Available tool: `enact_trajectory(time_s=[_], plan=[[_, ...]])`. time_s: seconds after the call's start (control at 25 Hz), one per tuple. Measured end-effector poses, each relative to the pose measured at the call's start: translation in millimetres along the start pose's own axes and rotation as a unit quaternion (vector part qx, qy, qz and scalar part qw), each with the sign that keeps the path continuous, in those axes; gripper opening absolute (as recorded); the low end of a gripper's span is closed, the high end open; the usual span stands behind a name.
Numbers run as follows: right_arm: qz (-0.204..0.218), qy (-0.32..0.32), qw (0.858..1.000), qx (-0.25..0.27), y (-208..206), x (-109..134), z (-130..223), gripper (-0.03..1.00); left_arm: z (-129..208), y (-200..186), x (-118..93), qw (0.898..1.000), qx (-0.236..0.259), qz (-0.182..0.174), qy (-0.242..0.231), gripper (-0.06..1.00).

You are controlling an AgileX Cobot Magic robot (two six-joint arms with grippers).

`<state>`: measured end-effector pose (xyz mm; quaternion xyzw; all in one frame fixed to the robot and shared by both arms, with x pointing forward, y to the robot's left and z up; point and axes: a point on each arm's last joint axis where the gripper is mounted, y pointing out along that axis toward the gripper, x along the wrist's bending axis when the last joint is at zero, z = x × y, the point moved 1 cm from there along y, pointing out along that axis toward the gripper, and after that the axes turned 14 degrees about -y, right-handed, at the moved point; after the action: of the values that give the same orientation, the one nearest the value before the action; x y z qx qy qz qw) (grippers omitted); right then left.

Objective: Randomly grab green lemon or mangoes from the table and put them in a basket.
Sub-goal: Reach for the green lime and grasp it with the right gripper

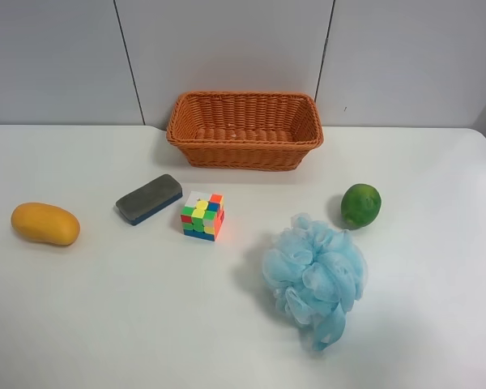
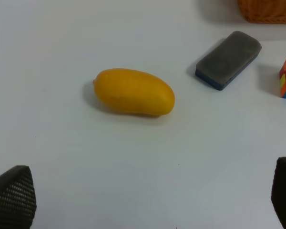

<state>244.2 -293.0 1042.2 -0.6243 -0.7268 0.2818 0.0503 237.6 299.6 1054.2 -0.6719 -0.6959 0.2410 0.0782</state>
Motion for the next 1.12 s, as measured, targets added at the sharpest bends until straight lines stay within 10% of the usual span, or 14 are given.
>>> enact_trajectory(time_s=[1.12], plan=[[0.0, 0.001, 1.0, 0.0, 0.0, 0.0, 0.0, 0.99, 0.0, 0.0, 0.1, 1.0, 0.0, 0.0, 0.0, 0.99]])
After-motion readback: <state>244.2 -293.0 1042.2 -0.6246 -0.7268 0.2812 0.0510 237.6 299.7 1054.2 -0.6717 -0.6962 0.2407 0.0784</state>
